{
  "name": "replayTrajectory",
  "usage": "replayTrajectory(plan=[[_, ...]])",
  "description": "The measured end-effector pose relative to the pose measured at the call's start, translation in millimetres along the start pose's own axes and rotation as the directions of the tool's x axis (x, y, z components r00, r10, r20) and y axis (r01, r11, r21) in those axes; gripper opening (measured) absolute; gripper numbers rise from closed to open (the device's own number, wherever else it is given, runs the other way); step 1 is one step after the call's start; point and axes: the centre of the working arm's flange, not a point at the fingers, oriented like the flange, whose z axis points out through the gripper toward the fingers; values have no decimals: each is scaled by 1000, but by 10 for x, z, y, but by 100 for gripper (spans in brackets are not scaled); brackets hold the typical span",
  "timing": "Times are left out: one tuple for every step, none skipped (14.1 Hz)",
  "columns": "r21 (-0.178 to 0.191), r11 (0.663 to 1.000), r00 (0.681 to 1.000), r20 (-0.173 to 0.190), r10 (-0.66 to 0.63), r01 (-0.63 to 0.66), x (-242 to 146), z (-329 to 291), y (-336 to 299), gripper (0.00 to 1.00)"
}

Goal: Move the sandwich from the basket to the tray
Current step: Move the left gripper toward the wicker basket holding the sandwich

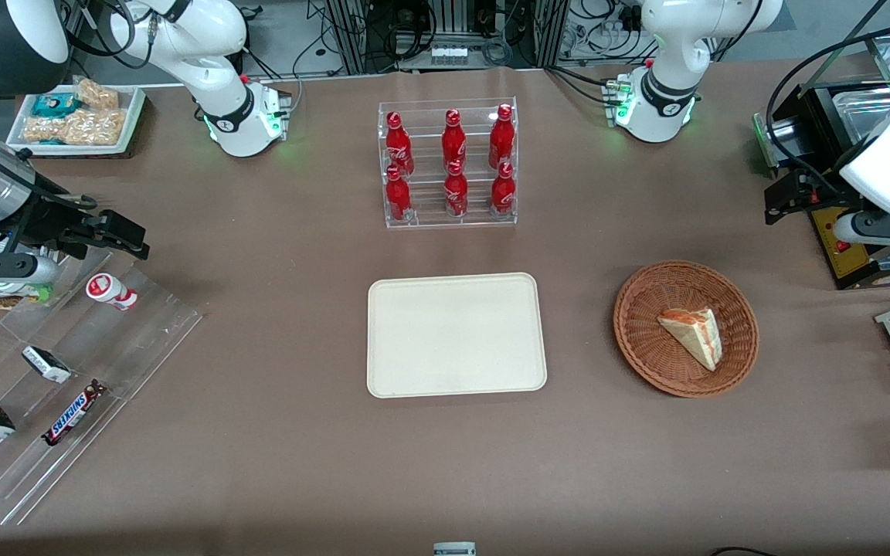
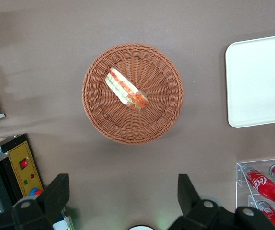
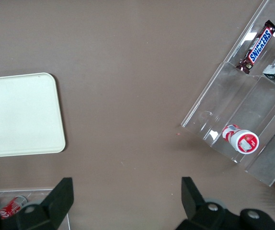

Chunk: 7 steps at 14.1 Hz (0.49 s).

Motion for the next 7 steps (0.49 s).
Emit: replayTrajectory(plan=[[0,1000,1000,0,-3,3,0,0,0,100],[0,1000,1000,0,-5,5,0,2,-3,100],[0,1000,1000,1,-6,6,1,4,-6,100],[0,1000,1000,1,-7,7,1,6,-11,100],[0,1000,1000,1,-8,8,2,7,-15,100],[0,1000,1000,2,-10,10,1,8,-23,100],[0,1000,1000,5,-11,11,1,17,-32,100]])
